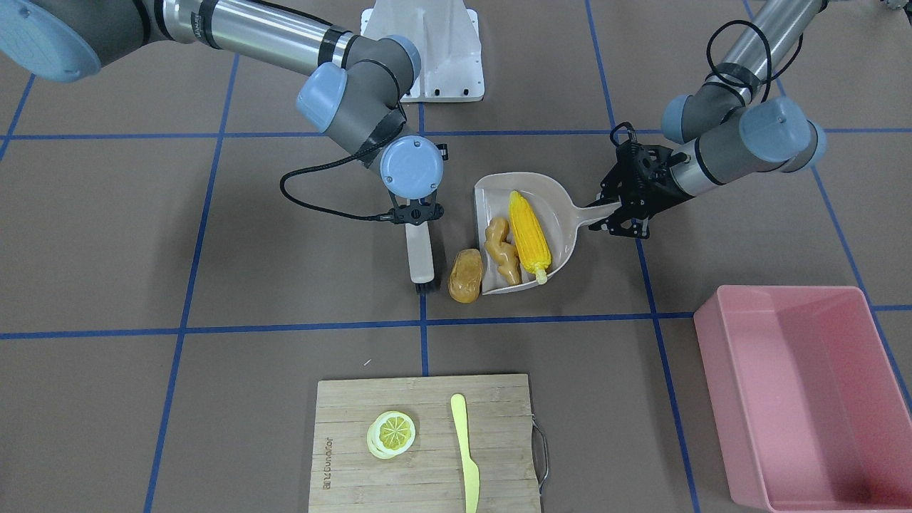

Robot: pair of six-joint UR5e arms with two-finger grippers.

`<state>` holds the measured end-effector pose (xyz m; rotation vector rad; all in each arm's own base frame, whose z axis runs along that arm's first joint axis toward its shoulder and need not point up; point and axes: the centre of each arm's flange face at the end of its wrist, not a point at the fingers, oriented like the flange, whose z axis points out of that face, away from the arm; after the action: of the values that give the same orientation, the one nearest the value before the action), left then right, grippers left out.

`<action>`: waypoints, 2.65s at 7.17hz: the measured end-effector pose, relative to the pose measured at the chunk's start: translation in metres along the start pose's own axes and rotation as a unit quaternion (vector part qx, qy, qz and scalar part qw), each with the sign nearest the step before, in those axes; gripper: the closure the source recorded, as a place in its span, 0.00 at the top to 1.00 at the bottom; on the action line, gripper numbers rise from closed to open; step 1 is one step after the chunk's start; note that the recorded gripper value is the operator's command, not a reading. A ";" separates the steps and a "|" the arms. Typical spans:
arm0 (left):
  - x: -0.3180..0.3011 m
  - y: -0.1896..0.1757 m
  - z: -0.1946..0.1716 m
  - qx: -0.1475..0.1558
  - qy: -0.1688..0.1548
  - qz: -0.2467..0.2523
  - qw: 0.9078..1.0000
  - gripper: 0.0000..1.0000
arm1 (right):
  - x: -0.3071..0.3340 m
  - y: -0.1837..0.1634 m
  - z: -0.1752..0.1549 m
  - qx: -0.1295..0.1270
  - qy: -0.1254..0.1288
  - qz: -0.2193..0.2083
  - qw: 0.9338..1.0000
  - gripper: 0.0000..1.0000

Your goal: Sweep and dump trash into bin

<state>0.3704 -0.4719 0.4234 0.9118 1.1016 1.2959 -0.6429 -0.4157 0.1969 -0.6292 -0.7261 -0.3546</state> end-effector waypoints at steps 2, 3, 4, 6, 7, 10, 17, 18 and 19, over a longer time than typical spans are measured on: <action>0.000 0.000 0.000 0.000 0.000 0.000 1.000 0.00 | -0.033 -0.003 0.004 0.001 -0.011 0.006 1.000 0.00; 0.000 -0.001 0.000 0.000 0.000 -0.002 1.000 0.00 | -0.048 -0.005 0.008 0.001 -0.019 0.008 1.000 0.00; 0.000 -0.001 0.000 0.001 0.000 -0.005 1.000 0.00 | -0.066 -0.003 0.010 -0.001 -0.023 0.007 1.000 0.00; 0.000 -0.002 0.000 0.001 0.000 -0.008 1.000 0.00 | -0.105 0.017 0.007 -0.005 -0.028 0.008 1.000 0.00; 0.000 -0.002 0.000 0.001 0.000 -0.008 1.000 0.00 | -0.119 0.028 0.006 -0.006 -0.030 0.009 0.999 0.00; 0.000 -0.002 0.000 0.001 0.000 -0.008 1.000 0.00 | -0.131 0.049 -0.003 -0.006 -0.038 0.020 0.999 0.00; 0.000 -0.003 -0.001 0.002 0.000 -0.007 1.000 0.00 | 0.045 0.087 -0.027 0.009 -0.001 0.104 0.995 0.00; 0.000 -0.003 -0.001 0.002 0.000 -0.007 1.000 0.00 | 0.082 0.069 -0.036 0.018 -0.002 0.112 0.994 0.00; 0.000 -0.003 -0.001 0.002 0.000 -0.007 1.000 0.00 | 0.124 0.056 -0.045 0.029 -0.002 0.119 0.992 0.00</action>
<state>0.3706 -0.4720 0.4201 0.9058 1.1093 1.2821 -0.5052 -0.4129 0.2362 -0.6535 -0.6551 -0.1106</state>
